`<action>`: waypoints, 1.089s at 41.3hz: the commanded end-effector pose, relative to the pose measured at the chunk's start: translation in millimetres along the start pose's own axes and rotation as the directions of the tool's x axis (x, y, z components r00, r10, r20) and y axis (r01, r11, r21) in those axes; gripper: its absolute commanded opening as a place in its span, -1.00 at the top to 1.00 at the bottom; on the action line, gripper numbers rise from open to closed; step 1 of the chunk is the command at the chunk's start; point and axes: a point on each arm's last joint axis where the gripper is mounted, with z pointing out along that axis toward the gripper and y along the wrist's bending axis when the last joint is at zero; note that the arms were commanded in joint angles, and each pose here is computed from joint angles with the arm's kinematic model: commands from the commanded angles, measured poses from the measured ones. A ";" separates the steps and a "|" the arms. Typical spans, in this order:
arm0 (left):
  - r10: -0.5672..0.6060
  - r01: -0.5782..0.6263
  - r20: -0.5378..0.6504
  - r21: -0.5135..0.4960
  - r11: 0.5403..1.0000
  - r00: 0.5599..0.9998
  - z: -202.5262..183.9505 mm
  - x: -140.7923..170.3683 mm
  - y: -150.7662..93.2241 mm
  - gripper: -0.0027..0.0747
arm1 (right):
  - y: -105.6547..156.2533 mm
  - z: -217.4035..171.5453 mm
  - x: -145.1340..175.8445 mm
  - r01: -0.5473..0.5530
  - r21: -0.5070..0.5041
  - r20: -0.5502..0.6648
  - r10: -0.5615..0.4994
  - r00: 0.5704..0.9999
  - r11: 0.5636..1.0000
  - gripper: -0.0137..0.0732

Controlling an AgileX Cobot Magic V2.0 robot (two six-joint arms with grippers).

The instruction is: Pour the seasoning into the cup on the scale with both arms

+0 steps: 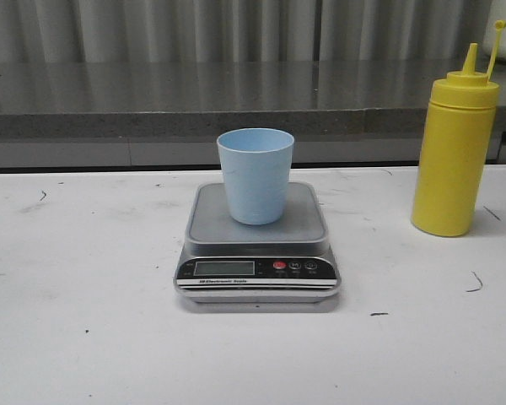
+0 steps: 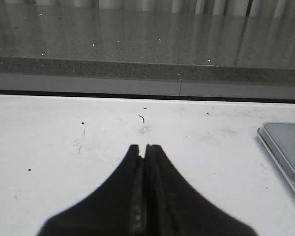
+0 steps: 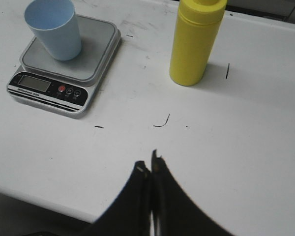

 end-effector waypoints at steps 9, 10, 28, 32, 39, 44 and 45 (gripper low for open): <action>-0.069 0.070 0.279 0.004 0.998 0.958 0.3 13.2 1.7 0.98 | 0.6 -7.3 -12.4 0.011 -0.009 0.087 -0.010 0.996 1.000 0.84; -0.068 0.070 0.294 0.006 0.998 0.953 0.0 14.2 1.8 0.98 | 0.6 -7.3 -12.4 0.011 -0.009 0.087 -0.010 0.996 1.000 0.84; -0.069 0.069 0.303 0.009 0.998 0.950 2.0 22.6 2.2 0.98 | 0.2 -7.2 -11.0 0.010 -0.005 0.072 -0.010 0.997 1.000 0.84; -0.069 0.069 0.301 0.008 0.998 0.951 2.2 22.6 2.2 0.98 | 0.2 -7.2 -11.0 0.010 -0.005 0.072 -0.010 0.997 1.000 0.84; -0.069 0.069 0.301 0.008 0.998 0.951 2.2 22.6 2.2 0.98 | 0.2 -7.2 -11.0 0.010 -0.005 0.072 -0.010 0.997 1.000 0.84; -0.069 0.069 0.301 0.008 0.998 0.951 2.2 22.6 2.2 0.98 | 0.2 -7.2 -11.0 0.010 -0.005 0.072 -0.010 0.997 1.000 0.84; -0.069 0.069 0.301 0.008 0.998 0.951 2.2 22.6 2.2 0.98 | 0.2 -7.2 -11.0 0.010 -0.005 0.072 -0.010 0.997 1.000 0.84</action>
